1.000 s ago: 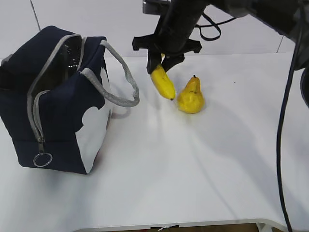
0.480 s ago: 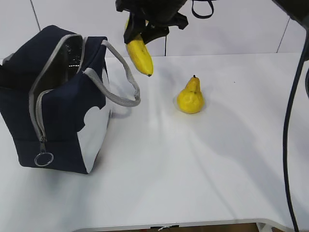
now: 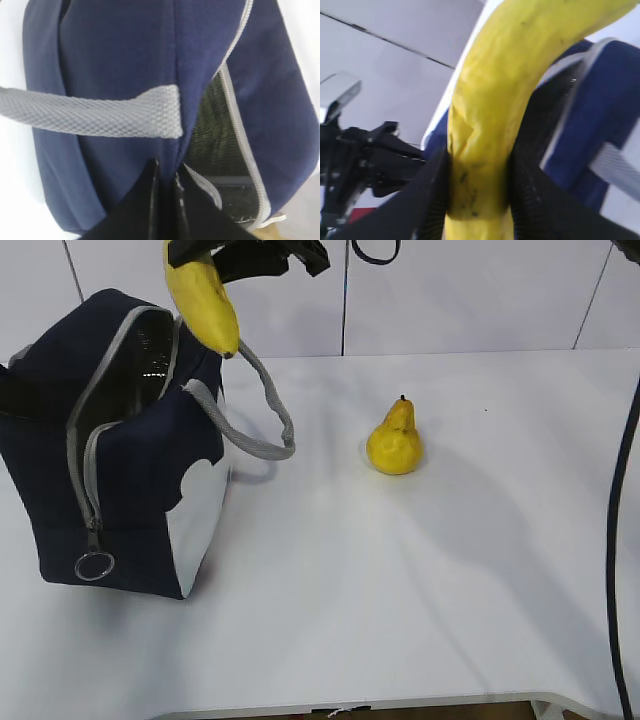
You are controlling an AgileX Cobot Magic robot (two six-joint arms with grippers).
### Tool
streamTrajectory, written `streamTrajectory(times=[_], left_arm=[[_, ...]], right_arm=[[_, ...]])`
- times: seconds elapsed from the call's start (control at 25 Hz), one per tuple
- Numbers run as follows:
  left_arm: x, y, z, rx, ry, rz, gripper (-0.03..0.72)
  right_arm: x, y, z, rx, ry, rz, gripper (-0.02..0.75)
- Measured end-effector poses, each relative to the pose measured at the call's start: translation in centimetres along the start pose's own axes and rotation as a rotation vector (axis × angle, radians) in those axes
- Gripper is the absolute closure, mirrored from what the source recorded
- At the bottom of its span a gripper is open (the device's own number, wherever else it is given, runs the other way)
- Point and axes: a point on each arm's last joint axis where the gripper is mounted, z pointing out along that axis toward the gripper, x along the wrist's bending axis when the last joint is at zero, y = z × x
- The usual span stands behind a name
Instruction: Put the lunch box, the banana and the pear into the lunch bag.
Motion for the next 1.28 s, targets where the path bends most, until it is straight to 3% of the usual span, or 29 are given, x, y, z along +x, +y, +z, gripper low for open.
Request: streamTrajectory(times=[0.36,0.6,0.88,1.28], left_arm=[[-0.1,0.1,0.0,-0.006,-0.009,-0.007,0.704],[-0.1,0.1,0.0,-0.006,-0.009,-0.007,0.704],[-0.1,0.1,0.0,-0.006,-0.010,-0.008,0.704],[-0.1,0.0,0.0,-0.001,-0.014,-0.008,0.704]], right_arm=[[1.1,0.0,0.0,-0.006,0.112,0.016,0.441],[3.4,0.1,-0.8,-0.029,0.224,-0.047,0.441],[2.9,0.1,-1.2,-0.030,0.113,-0.101,0.441],[2.8,0.1,-1.2,-0.035,0.090,-0.236,0.441]])
